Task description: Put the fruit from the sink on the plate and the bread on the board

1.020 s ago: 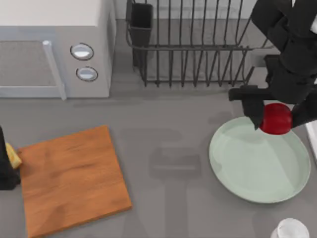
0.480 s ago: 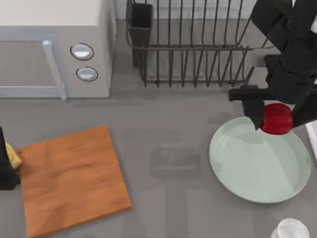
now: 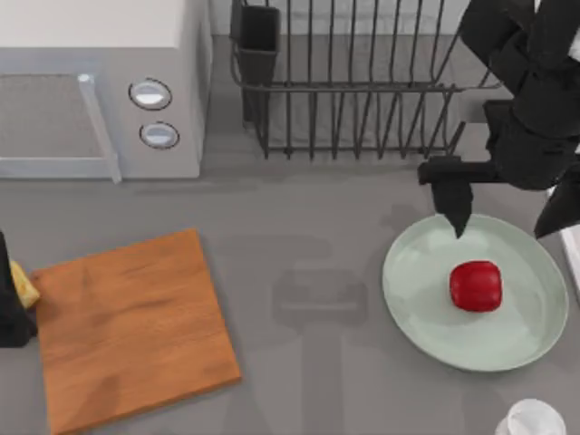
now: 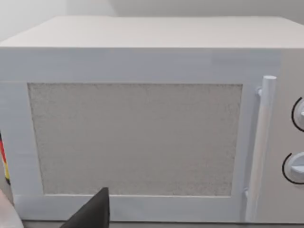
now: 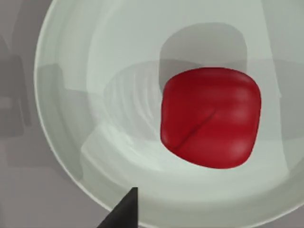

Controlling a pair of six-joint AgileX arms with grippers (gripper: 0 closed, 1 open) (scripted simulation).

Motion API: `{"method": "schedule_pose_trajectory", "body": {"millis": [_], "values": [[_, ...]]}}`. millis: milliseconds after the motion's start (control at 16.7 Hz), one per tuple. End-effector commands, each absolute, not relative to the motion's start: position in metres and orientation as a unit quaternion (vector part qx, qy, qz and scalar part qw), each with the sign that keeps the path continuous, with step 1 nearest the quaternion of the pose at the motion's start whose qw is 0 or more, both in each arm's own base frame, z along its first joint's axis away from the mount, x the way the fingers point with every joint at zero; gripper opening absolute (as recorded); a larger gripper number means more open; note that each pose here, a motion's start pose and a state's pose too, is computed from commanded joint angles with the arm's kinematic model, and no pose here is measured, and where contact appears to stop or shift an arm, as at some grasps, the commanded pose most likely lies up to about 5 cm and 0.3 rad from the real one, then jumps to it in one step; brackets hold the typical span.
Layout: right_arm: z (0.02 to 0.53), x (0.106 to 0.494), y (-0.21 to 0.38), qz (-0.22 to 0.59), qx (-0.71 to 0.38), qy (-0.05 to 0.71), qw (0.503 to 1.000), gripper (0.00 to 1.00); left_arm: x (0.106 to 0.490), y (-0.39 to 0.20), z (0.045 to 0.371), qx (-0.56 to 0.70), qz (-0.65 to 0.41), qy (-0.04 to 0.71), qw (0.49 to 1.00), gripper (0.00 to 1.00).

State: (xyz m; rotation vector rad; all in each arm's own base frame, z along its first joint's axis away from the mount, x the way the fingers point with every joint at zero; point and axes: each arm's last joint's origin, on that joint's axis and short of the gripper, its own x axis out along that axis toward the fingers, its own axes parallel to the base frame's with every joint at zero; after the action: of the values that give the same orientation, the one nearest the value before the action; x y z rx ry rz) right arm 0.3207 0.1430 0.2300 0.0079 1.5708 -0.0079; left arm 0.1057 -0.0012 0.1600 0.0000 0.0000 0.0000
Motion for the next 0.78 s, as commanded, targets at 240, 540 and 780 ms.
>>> {"method": "schedule_pose_trajectory", "body": {"millis": [240,540,780], "values": [[0.230,0.321,0.143,-0.004,0.004,0.707,0.707,1.00,0.106,-0.001,0.160,0.000,0.000,0.000,1.000,1.00],[0.230,0.321,0.142,-0.004,0.004,0.707,0.707,1.00,0.106,-0.001,0.160,0.000,0.000,0.000,1.000,1.00],[0.239,0.310,0.130,0.006,0.014,0.683,0.731,1.00,0.106,-0.001,0.160,0.000,0.000,0.000,1.000,1.00]]}}
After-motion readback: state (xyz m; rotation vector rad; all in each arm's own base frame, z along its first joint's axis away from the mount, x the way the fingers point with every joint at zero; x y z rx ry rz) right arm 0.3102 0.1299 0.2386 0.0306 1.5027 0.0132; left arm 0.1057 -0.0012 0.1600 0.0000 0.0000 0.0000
